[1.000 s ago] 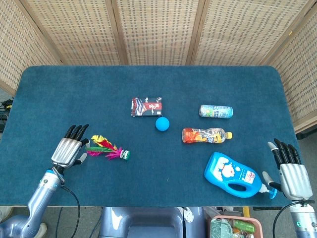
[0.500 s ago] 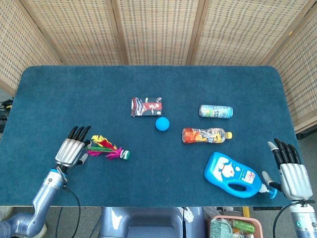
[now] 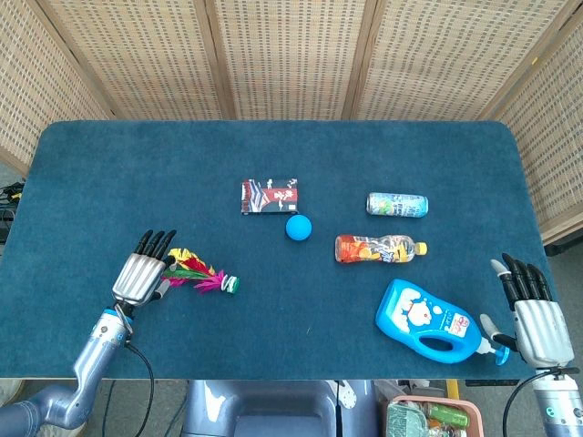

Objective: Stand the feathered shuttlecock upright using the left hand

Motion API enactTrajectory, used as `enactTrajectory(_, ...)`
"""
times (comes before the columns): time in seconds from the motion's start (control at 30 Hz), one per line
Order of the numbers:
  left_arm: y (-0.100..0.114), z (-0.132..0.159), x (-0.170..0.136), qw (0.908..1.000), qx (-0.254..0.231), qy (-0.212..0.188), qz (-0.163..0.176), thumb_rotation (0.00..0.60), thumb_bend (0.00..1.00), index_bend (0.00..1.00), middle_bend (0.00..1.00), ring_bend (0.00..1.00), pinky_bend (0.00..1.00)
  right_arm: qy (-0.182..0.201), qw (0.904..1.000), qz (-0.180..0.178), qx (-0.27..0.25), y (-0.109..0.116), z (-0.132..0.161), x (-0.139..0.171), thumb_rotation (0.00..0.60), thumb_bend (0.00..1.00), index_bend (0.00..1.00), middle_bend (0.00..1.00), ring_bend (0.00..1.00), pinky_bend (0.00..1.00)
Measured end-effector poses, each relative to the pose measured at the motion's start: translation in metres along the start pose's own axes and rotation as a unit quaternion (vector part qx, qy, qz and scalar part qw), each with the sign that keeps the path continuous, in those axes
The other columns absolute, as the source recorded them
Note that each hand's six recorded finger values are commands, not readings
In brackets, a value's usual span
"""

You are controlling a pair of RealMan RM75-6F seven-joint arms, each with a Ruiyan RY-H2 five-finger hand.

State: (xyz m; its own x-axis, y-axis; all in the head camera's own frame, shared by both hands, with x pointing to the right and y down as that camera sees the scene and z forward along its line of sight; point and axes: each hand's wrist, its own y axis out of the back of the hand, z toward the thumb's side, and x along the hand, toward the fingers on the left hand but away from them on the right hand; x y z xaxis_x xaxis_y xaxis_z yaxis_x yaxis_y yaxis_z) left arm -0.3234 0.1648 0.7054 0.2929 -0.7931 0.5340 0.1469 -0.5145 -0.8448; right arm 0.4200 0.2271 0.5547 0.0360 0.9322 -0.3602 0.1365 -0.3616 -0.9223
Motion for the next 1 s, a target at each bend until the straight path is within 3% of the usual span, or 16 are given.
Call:
enactTrajectory(0.23, -0.004, 0.006, 0.005, 0.9998, -0.012, 0.001, 0.013, 0.600, 0.40, 0.66, 0.00, 0.00, 0.06, 0.004, 1.0000, -0.002, -0.006, 0.001, 0.001, 0.000, 0.600, 0.27, 0.04, 0.00, 0.00, 0.00)
enactTrajectory(0.6, 0.003, 0.004, 0.007, 0.9989, -0.016, 0.003, 0.044, 0.600, 0.41, 0.68, 0.00, 0.00, 0.06, 0.009, 0.9999, 0.001, -0.012, 0.001, 0.002, 0.001, 0.600, 0.27, 0.04, 0.00, 0.00, 0.00)
enactTrajectory(1.0, 0.067, -0.007, 0.007, 0.9936, 0.015, -0.008, 0.112, 0.600, 0.41, 0.68, 0.00, 0.00, 0.06, 0.010, 0.9998, -0.001, -0.015, 0.002, 0.003, 0.002, 0.600, 0.27, 0.04, 0.00, 0.00, 0.00)
